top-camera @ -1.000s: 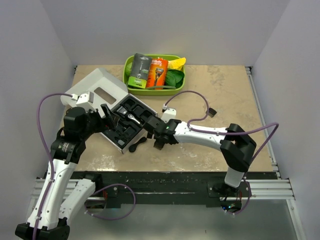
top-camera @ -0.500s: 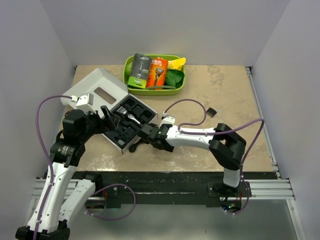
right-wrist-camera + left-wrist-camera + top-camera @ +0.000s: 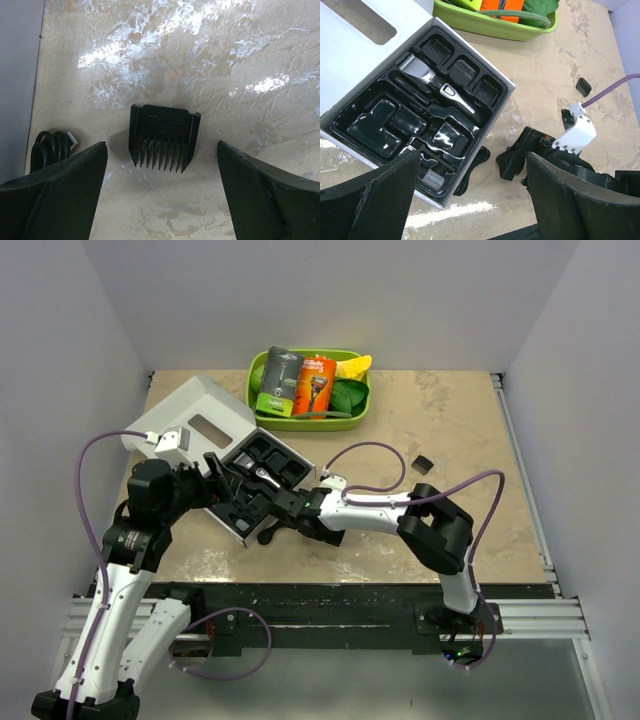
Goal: Sort the hair-cutting tools
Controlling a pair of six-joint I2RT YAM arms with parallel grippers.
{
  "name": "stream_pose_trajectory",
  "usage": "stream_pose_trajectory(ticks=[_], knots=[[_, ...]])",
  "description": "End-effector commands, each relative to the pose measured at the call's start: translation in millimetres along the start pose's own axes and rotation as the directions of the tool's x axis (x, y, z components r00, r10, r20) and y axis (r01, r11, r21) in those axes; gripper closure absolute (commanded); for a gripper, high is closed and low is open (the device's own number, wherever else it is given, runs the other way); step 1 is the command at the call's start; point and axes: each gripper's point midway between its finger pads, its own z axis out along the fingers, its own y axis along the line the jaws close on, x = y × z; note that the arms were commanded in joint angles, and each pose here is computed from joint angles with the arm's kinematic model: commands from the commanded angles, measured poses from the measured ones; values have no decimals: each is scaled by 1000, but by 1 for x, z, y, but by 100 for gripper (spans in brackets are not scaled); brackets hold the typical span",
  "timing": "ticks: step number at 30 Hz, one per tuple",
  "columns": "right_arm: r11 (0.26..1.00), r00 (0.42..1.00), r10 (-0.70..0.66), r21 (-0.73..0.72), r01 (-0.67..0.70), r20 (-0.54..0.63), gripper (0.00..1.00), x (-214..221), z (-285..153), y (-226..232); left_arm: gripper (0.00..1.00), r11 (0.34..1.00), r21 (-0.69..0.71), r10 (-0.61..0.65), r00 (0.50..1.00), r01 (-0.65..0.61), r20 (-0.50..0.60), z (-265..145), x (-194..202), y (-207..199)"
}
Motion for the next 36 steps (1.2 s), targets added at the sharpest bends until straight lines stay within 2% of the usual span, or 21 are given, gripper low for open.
stream_pose_trajectory(ticks=[1, 8, 18, 28, 30, 36], knots=[[999, 999, 25, 36, -27, 46, 9, -7, 8, 1, 9, 999, 35, 9, 1000, -9, 16, 1, -3, -7], [997, 999, 15, 80, -19, 44, 15, -8, 21, -9, 9, 1000, 25, 13, 1000, -13, 13, 3, 1, -3], [996, 999, -12, 88, 10, 32, 31, -4, 32, -10, 9, 1000, 24, 21, 1000, -21, 11, 5, 0, -4], [997, 999, -36, 75, 37, -7, 53, 9, 40, -4, 9, 1000, 11, 24, 1000, -24, 10, 5, 1, -1], [996, 999, -37, 75, 37, -4, 58, 8, 39, -5, 9, 1000, 10, 25, 1000, -25, 11, 5, 1, -1], [993, 994, -89, 88, 83, 61, 62, -15, 26, -9, 10, 1000, 6, 27, 1000, -27, 14, 3, 0, 0]])
